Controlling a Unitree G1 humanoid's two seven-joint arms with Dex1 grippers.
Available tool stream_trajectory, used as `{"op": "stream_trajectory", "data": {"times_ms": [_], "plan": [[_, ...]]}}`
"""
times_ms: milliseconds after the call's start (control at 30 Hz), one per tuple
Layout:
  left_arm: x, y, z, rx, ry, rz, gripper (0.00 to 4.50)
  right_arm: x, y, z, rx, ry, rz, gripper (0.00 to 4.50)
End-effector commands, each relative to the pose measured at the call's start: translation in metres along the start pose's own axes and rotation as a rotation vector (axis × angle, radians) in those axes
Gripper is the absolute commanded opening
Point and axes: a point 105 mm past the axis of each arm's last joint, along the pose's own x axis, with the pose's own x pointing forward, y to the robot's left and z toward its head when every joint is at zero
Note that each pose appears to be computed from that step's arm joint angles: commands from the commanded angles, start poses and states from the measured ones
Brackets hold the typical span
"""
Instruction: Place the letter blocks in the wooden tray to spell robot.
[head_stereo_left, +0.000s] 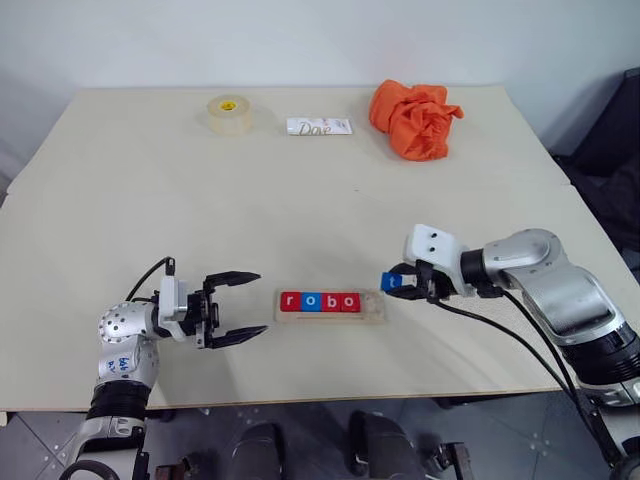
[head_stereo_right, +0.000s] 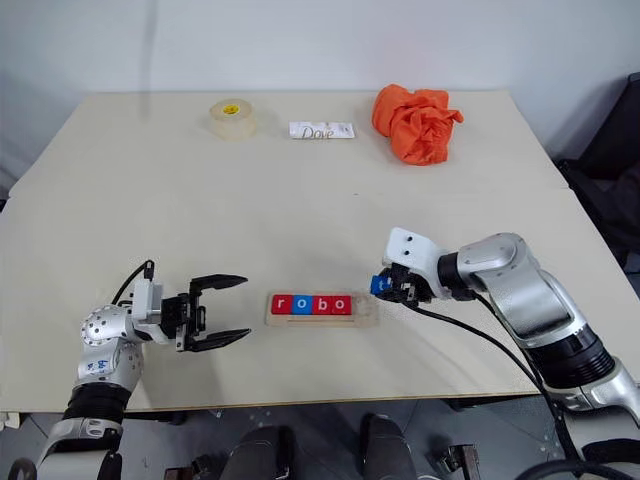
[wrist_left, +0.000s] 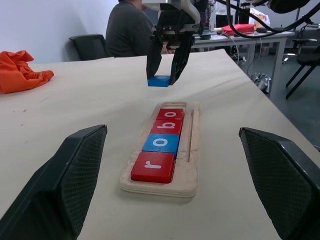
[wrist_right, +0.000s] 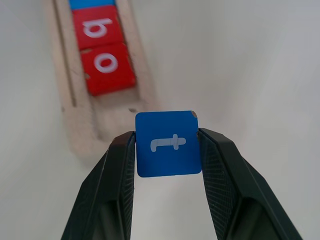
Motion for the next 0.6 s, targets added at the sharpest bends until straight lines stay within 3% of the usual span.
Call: {"op": "stream_trajectory", "data": {"times_ms": [33, 600], "plan": [[-0.002, -0.001, 0.003, 0.026, -0.003, 0.019, 4.5, 0.002, 0.006, 0.014, -0.062, -0.015, 0.042, 1.47], [-0.004, -0.008, 0.003, 0.024, 0.004, 0.049, 4.5, 0.024, 0.016, 0.017, -0.112, 0.014, 0.103, 1.47]]}}
